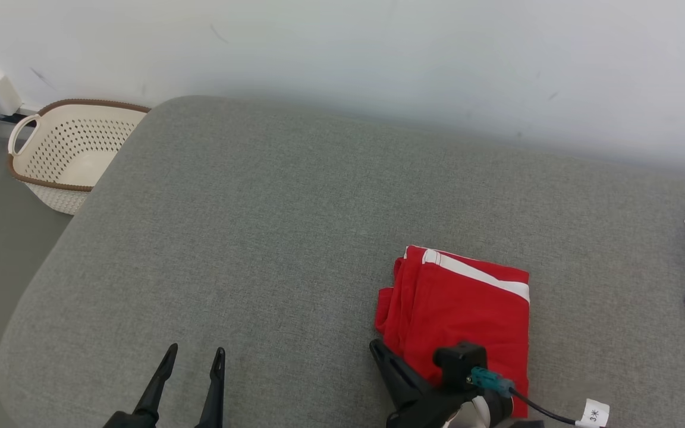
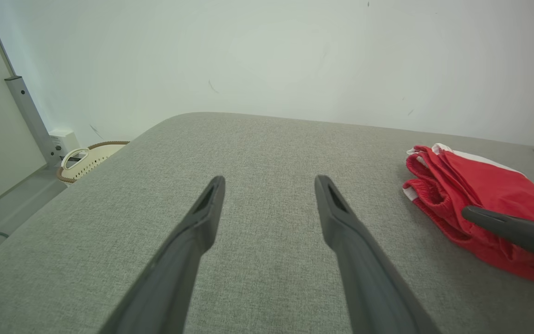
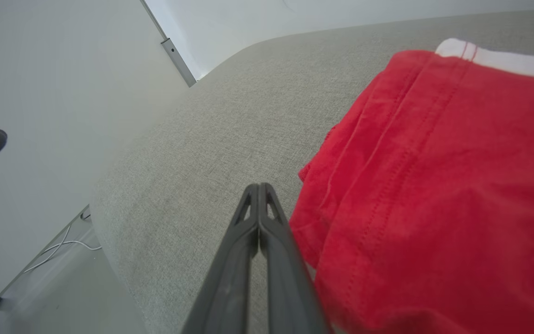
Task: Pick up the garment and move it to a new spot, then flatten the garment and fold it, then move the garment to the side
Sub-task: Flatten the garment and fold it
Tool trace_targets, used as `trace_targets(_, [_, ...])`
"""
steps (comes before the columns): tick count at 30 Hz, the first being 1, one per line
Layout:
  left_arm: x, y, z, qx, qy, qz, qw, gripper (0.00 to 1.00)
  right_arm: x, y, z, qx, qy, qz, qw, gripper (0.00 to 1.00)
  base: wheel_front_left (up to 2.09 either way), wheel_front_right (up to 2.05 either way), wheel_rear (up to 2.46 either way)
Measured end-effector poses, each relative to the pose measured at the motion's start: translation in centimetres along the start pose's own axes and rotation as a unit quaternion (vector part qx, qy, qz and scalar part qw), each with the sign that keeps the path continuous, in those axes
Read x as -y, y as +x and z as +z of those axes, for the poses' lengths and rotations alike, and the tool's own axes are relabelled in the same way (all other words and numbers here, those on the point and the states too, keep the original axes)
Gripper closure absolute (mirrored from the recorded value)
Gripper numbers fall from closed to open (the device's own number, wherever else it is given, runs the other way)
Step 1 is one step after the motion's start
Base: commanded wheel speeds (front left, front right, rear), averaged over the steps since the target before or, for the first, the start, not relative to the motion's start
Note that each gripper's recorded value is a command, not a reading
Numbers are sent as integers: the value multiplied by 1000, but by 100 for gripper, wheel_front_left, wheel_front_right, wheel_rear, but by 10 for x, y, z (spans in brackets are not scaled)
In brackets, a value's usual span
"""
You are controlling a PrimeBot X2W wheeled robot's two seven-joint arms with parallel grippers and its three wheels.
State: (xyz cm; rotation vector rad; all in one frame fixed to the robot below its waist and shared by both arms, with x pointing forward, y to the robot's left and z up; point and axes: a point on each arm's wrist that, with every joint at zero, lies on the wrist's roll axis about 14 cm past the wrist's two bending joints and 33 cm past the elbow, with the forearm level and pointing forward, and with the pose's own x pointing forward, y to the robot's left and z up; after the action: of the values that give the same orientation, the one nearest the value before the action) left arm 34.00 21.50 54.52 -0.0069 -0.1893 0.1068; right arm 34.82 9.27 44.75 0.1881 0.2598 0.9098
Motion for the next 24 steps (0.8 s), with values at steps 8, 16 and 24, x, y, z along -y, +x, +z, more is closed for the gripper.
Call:
trace_targets(8, [1,-2,1,2,-4,1,1000,0,4,1,42,66,13,-10,998,100,0,0,0])
trace_targets(16, [8,-3,2,4,-10,-6,1000,0,51,-21,93,145,-20,-89,985,100,0,0,0])
trace_targets(24, [13,-4,6,11,-13,-13,1000,0,113,-76,101,166,-47,-205,964,100,0,0,0])
